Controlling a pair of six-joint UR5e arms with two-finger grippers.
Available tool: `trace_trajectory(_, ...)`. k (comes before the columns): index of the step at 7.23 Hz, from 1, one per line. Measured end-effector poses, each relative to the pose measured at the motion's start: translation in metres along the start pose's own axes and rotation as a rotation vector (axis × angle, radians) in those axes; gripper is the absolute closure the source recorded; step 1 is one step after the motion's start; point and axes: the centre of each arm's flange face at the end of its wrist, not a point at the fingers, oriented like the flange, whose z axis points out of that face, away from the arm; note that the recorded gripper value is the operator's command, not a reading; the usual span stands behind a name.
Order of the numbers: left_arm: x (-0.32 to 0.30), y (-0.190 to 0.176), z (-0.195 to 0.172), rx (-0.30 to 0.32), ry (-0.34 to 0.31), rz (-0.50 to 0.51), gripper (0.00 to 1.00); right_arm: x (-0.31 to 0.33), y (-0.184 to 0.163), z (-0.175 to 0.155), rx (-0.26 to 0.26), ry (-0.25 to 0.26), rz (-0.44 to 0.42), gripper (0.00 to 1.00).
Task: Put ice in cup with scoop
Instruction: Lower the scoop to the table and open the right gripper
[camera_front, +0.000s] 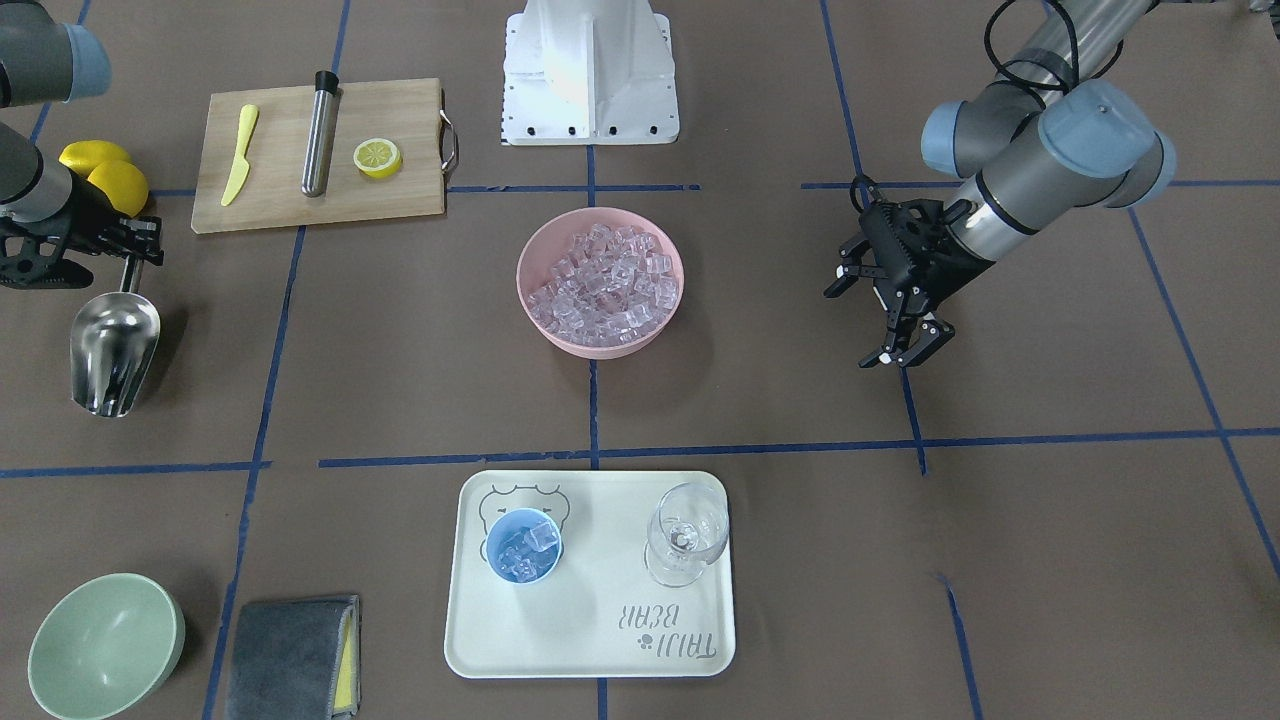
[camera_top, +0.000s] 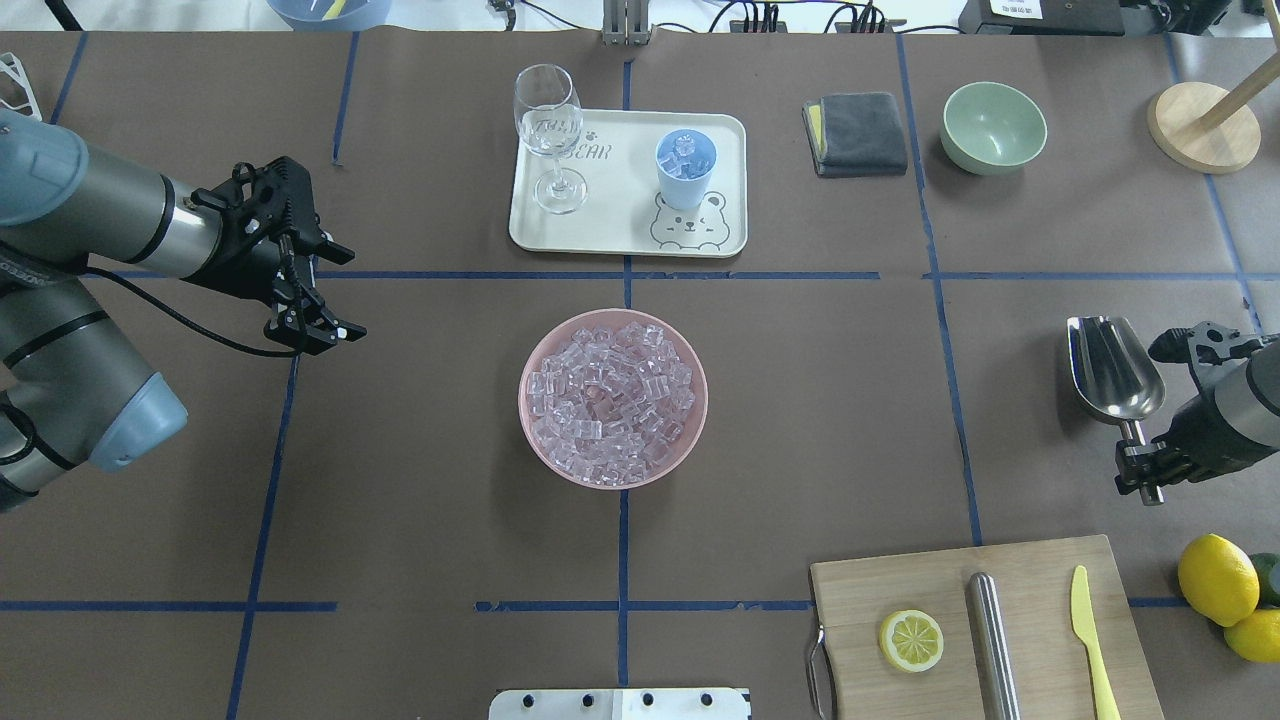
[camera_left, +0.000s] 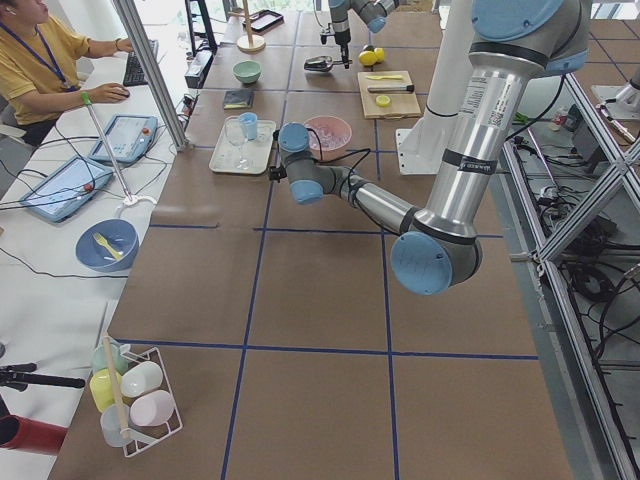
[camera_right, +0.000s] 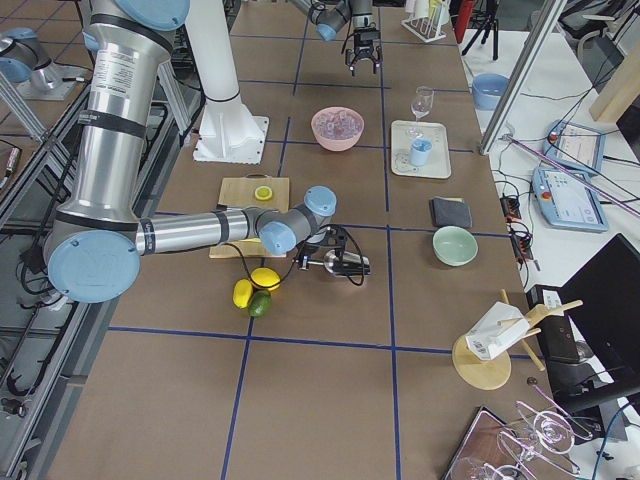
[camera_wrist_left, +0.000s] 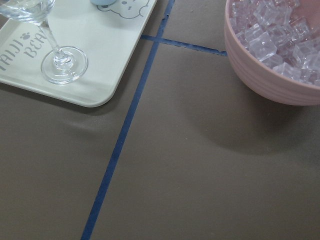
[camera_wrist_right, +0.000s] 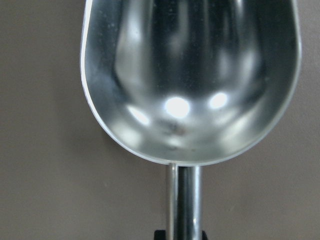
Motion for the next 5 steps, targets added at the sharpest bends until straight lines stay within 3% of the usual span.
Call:
trace_trajectory(2, 0.0000, 0.0000, 0.0000, 0.000, 0.000, 0.000, 0.00, -0.0022, -0.0029, 0.0012, 0.000, -0.001, -0.001, 0.77)
trace_trajectory(4, -0.0002, 0.0002, 0.0000, 0.000, 0.000, 0.000, 0.00, -0.0043, -0.0045, 0.0012, 0.001, -0.004, -0.002, 0.00)
trace_trajectory(5, -0.0003, 0.0004, 0.0000, -0.001, 0.000, -0.001, 0.00, -0.0045, -0.0047, 0.0012, 0.001, -0.004, 0.003, 0.00)
